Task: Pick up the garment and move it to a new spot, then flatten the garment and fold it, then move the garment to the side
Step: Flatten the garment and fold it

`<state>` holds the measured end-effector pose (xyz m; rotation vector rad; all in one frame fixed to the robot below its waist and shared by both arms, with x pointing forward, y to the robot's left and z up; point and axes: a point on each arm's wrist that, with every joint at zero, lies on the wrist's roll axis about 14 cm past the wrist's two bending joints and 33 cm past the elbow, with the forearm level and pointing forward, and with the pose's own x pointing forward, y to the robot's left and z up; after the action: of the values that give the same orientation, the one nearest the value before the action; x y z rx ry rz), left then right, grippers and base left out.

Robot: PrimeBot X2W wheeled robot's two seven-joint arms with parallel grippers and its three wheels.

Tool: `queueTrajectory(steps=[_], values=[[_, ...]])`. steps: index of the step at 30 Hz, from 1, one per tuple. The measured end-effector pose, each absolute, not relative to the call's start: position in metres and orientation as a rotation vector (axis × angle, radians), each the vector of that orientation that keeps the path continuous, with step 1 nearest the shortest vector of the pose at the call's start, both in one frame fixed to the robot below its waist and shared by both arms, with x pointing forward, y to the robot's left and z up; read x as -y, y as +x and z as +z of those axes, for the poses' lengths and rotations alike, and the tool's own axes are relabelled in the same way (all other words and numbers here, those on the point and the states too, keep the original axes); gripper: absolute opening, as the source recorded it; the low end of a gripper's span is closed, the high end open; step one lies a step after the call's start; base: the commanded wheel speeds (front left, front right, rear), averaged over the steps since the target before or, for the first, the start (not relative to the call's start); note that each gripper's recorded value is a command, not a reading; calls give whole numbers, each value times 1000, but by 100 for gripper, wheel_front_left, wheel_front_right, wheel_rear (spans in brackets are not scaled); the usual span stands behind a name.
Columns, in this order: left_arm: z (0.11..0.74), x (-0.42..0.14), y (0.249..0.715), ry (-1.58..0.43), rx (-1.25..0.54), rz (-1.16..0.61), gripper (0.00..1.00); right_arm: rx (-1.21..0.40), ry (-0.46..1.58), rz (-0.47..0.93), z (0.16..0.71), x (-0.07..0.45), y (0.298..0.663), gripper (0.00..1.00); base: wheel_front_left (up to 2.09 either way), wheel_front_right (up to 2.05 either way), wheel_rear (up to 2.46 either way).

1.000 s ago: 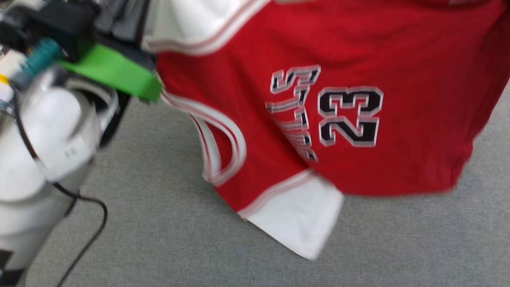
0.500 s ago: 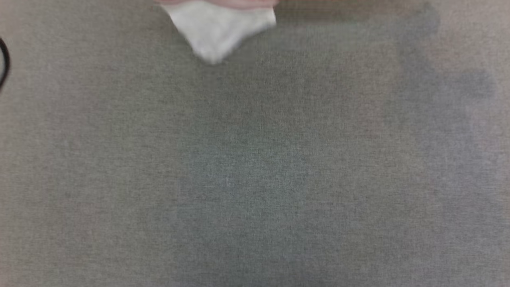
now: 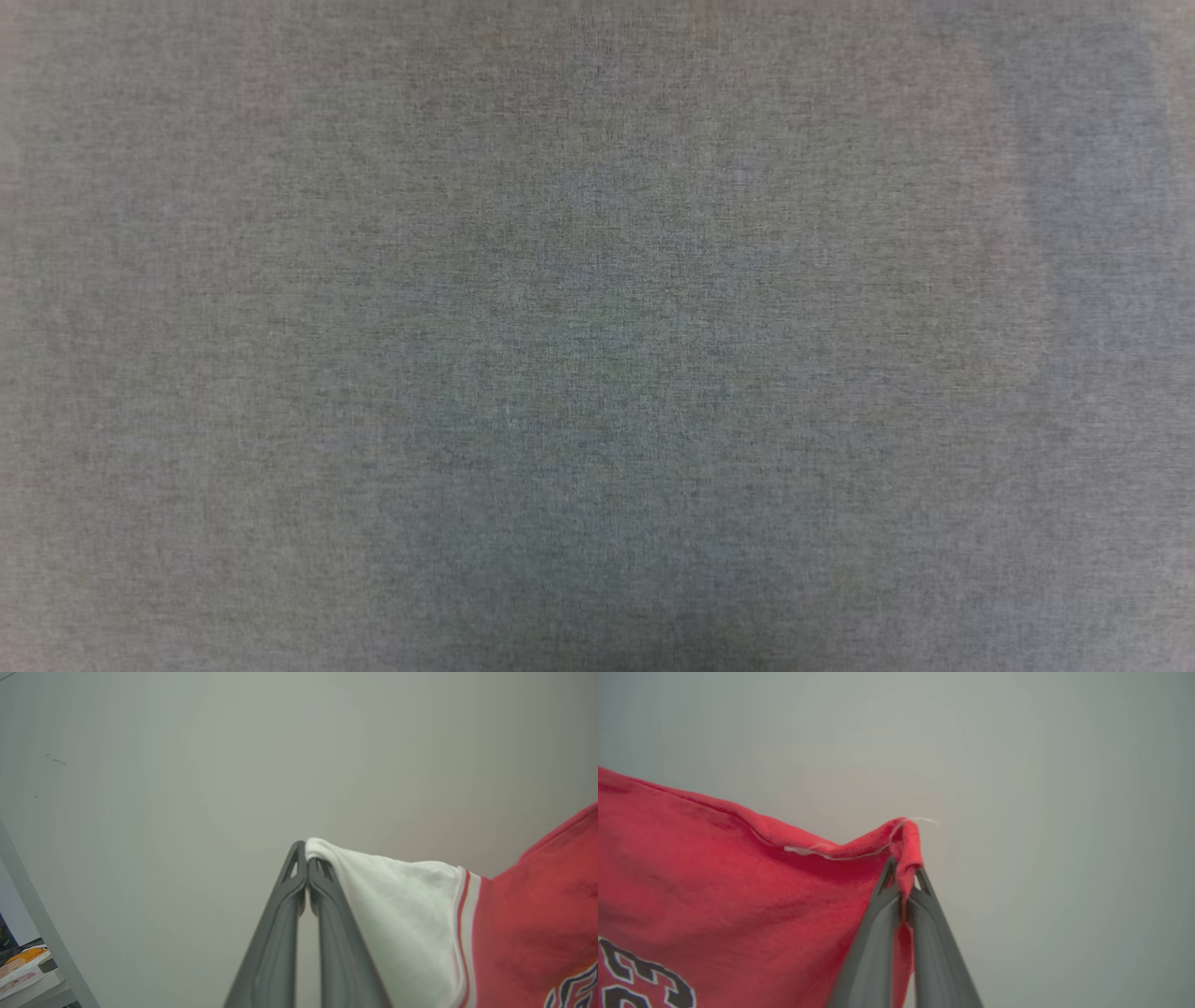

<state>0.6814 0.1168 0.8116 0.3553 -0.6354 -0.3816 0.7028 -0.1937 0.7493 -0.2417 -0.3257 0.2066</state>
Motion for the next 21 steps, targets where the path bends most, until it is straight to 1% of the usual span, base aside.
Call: queueTrajectory(steps=[6,10,16,21], values=[[753,-124,705,346,515,-391,0,237,-262,240,698,184,721,0,0,0,0],[717,-131,707,312,441,-393,0,153,-290,265,658,180,722,0,0,0,0],[668,-138,694,288,339,-409,0,61,-282,297,614,179,704,0,0,0,0],[631,-138,666,254,256,-435,0,-22,-279,336,579,176,675,0,0,0,0]])
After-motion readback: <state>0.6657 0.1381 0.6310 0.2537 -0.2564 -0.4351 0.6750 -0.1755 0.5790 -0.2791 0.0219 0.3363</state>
